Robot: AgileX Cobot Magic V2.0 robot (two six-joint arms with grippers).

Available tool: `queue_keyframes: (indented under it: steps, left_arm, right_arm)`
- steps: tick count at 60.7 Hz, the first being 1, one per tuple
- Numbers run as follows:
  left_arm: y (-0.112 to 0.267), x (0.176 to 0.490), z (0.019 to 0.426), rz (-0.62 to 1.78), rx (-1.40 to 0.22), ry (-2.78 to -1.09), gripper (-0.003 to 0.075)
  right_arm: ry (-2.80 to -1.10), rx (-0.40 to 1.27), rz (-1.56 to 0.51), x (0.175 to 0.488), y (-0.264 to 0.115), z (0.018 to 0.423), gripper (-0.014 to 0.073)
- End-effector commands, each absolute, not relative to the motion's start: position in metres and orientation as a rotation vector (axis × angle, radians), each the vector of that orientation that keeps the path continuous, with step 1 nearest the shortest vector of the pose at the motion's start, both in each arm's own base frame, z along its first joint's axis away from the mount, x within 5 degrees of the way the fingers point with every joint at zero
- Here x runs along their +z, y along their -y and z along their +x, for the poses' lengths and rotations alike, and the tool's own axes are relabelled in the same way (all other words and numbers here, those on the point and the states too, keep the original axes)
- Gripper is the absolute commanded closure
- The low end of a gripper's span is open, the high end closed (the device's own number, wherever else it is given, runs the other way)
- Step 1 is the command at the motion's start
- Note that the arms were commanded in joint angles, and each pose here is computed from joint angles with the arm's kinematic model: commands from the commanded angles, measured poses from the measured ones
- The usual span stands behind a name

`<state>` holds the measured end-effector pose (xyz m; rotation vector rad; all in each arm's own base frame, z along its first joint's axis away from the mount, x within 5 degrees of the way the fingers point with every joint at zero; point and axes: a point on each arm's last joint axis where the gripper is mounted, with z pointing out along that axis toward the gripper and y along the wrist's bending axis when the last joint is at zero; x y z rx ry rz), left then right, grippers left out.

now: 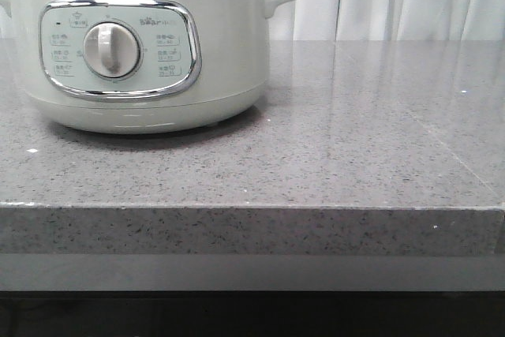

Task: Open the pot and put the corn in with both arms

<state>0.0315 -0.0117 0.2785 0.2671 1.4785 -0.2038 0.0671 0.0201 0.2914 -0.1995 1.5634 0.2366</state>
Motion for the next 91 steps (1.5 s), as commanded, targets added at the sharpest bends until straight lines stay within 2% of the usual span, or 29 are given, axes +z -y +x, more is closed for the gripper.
queue_keyframes:
  steps: [1, 13, 20, 91]
  left_arm:
    - [0.009, 0.277, 0.035, 0.186, -0.157, -1.366, 0.0738]
    - [0.005, 0.223, 0.052, 0.101, -0.049, -1.478, 0.0738]
    - [0.004, 0.202, 0.055, 0.068, -0.037, -1.577, 0.0738]
    - [0.003, 0.2, 0.054, 0.047, -0.022, -1.6, 0.0738]
  right_arm:
    - [-1.461, 0.216, -0.178, 0.308, -0.018, 0.066, 0.0664]
    - [-1.461, 0.216, -0.178, 0.308, -0.018, 0.066, 0.0664]
    - [-1.461, 0.216, -0.178, 0.308, -0.018, 0.066, 0.0664]
    - [-1.461, 0.216, -0.178, 0.308, -0.018, 0.066, 0.0664]
